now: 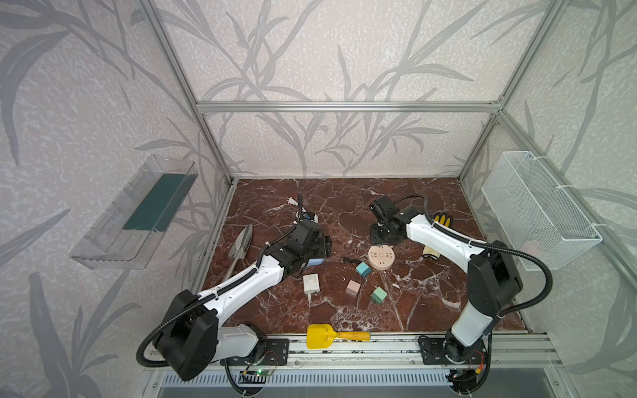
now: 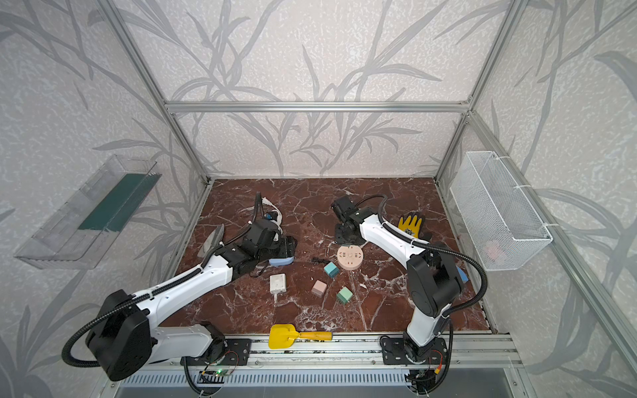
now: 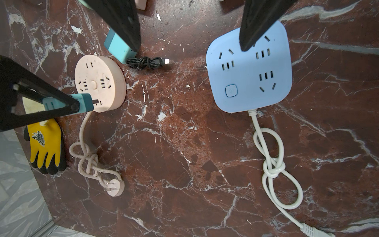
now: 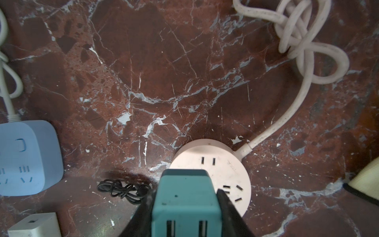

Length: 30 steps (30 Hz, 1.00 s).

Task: Insert plugs into power strip
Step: Insert the plug into the socket.

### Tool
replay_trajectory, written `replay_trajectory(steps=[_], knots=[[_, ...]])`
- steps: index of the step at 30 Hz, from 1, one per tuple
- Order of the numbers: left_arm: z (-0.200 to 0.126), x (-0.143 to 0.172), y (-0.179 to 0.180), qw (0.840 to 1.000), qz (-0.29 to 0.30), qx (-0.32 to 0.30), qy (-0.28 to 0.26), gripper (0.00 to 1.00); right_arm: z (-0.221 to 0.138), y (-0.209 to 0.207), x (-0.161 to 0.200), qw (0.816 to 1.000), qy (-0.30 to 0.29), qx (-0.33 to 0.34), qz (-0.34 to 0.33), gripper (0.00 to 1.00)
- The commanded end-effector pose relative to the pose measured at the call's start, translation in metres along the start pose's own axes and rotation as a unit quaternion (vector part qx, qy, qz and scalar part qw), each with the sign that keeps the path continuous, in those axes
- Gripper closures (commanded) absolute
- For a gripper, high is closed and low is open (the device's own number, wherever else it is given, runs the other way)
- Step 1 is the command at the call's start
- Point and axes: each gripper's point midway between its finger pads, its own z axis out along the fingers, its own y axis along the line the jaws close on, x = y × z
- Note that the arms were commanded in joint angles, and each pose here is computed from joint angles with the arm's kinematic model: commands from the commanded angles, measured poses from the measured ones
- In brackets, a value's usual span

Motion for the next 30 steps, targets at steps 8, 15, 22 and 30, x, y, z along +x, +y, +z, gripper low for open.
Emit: replay_trajectory(steps=[8, 15, 22, 30], knots=[[0.005, 0.002, 0.002, 1.000, -0.002, -0.001, 0.001, 0.24, 0.016, -0.018, 0.003, 1.000, 0.008, 0.020, 0.007, 1.00], [0.008, 0.004, 0.002, 1.000, -0.002, 0.001, 0.004, 0.24, 0.019, -0.024, 0.005, 0.999, 0.006, 0.032, 0.001, 1.00], [0.011, 0.007, -0.001, 1.000, 0.001, 0.009, 0.009, 0.25, 0.016, -0.033, 0.004, 0.999, 0.005, 0.050, -0.008, 1.00], [0.015, 0.007, -0.003, 1.000, 0.001, 0.016, 0.010, 0.25, 0.016, -0.033, 0.010, 0.999, 0.014, 0.045, -0.010, 1.00]])
